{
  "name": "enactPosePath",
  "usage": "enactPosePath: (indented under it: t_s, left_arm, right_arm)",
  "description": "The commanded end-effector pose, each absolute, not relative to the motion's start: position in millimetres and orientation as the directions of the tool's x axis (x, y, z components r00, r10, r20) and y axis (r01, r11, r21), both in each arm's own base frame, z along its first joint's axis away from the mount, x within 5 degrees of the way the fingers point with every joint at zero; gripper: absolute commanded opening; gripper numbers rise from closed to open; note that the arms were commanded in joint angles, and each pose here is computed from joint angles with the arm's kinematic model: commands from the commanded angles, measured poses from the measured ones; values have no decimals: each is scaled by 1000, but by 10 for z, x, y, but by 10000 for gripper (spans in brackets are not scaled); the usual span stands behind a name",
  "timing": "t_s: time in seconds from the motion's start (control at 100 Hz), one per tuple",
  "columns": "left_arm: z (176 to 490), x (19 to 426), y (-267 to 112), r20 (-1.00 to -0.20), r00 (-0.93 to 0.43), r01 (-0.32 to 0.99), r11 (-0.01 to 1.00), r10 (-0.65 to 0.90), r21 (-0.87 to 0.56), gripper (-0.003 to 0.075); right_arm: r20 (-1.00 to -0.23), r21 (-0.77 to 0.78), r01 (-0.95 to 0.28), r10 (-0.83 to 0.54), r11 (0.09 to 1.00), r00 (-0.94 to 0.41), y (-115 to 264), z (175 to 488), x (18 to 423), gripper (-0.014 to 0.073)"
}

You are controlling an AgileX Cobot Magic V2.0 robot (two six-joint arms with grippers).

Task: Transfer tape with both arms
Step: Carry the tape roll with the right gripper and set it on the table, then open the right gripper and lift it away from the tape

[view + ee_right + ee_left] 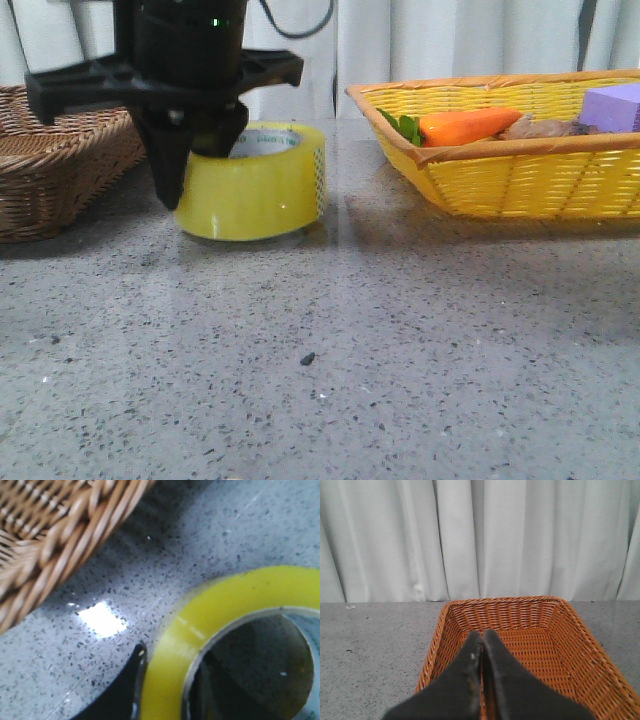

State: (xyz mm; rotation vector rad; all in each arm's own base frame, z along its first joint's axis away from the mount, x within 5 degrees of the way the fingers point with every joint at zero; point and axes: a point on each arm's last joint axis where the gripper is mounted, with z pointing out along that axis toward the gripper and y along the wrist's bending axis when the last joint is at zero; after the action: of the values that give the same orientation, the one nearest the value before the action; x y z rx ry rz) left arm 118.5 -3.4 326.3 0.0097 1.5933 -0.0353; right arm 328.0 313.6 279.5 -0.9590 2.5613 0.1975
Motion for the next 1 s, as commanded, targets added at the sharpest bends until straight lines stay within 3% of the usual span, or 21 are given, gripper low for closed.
enactPosePath:
  t_s: [0.0,0.12,0.29,0.37,0.46,0.61,0.67,0.86,0.99]
  left_arm:
    - [3441,1193,-35,-997,75,32,999,-31,-29,-21]
    - [3439,1193,-35,-997,73,32,999,-31,-29,-21]
    - [3439,1193,-35,-997,73,32,999,-31,-29,-20]
    - [3441,1193,-36,-997,76,31,999,-15,-13,-8]
    - [3446,1193,-40,-997,81,34,999,-11,-8,69]
    - [3452,1188,-105,-996,88,89,996,-16,-8,275]
    - [3459,1182,-156,-995,95,132,991,-21,-8,328]
    - [3547,1226,-372,-996,88,291,957,-35,-8,330]
    - [3646,1316,-577,-997,65,402,916,-37,-8,330]
  right_arm:
    - [-535,-32,-665,-574,746,-619,3090,3181,3263,57]
    - [-537,-31,-665,-574,746,-619,3087,3190,3260,184]
    - [-542,-31,-665,-571,747,-616,3071,3234,3243,185]
    - [-586,-31,-664,-552,747,-593,3039,3379,3212,181]
    - [-646,-42,-662,-526,748,-553,2968,3610,3152,124]
    - [-745,-64,-653,-472,755,-472,2739,4127,2946,-76]
    - [-776,-79,-646,-454,759,-439,2635,4310,2858,-74]
    - [-922,-67,-642,-293,764,-252,2260,4989,2458,-74]
    - [-978,-60,-642,-173,764,-114,1974,5337,2149,-74]
